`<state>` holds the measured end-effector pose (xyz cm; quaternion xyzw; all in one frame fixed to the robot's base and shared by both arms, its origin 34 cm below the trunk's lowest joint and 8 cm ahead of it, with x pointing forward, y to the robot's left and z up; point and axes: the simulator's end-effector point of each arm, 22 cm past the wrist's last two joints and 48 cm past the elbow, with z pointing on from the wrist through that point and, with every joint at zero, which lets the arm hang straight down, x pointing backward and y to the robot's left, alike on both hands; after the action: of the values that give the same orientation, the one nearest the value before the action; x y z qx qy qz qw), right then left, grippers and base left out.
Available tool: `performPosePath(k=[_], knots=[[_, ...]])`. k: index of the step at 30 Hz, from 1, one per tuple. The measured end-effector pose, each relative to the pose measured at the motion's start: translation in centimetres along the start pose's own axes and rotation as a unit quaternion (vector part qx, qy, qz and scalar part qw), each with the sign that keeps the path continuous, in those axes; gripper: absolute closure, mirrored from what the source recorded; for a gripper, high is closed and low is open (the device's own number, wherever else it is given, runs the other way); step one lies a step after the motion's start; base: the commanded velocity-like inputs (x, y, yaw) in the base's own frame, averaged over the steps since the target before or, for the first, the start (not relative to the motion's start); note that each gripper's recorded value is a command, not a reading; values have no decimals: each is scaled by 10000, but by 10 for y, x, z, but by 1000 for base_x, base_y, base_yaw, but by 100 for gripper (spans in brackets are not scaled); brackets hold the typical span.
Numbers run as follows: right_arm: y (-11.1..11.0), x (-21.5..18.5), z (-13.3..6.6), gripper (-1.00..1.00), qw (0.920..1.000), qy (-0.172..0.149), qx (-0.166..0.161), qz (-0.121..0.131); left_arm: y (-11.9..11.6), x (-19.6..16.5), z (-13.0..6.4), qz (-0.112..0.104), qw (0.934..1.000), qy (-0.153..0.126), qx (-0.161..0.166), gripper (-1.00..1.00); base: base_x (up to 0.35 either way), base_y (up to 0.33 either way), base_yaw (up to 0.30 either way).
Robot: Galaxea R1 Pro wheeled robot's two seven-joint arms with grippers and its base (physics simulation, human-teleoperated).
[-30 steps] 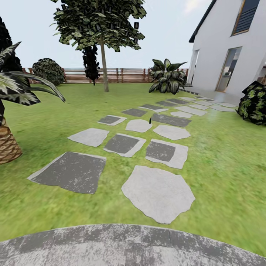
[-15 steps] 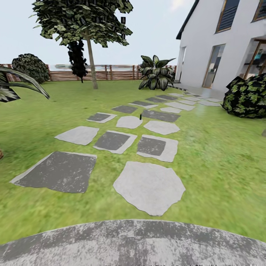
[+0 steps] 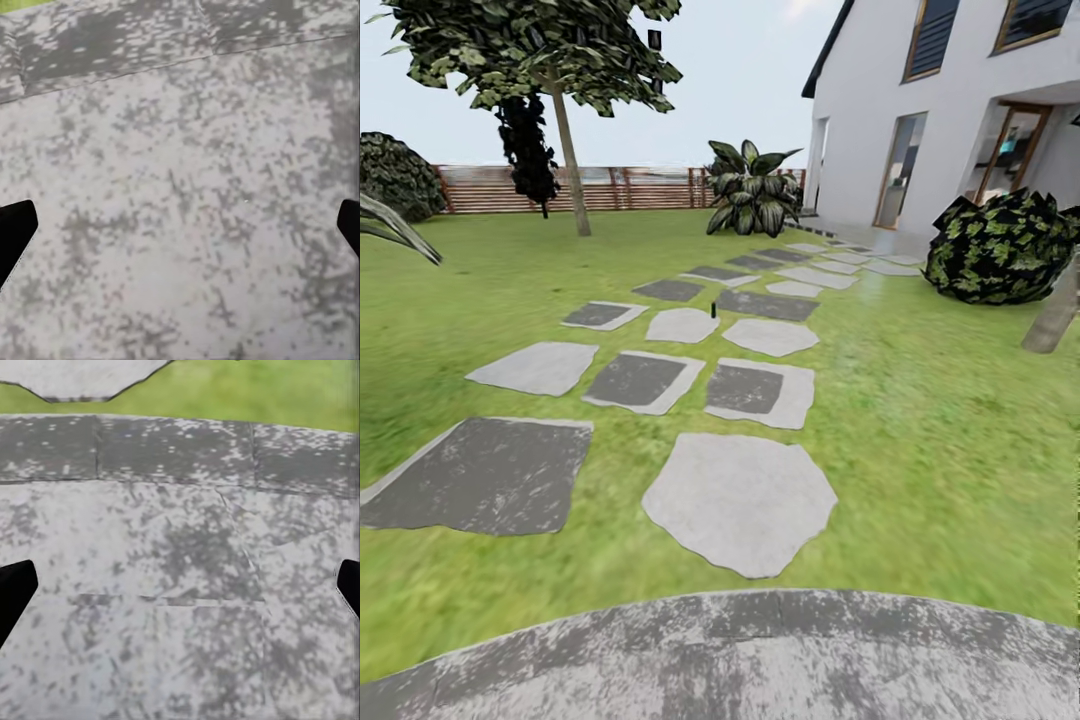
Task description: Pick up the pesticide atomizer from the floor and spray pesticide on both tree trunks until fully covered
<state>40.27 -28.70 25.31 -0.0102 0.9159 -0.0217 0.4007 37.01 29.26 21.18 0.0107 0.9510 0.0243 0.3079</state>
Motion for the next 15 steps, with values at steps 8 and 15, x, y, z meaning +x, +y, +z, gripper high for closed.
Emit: performPosePath(k=[8,15], knots=[[0,4,0,-100,10000,50,-2,-2,1,4,0,-10,10000,54,-14,-100,330,0,-183],[5,4,0,-100,9999,44,-85,-72,-1,6,0,-15,10000,67,7,-100,338,0,-11]])
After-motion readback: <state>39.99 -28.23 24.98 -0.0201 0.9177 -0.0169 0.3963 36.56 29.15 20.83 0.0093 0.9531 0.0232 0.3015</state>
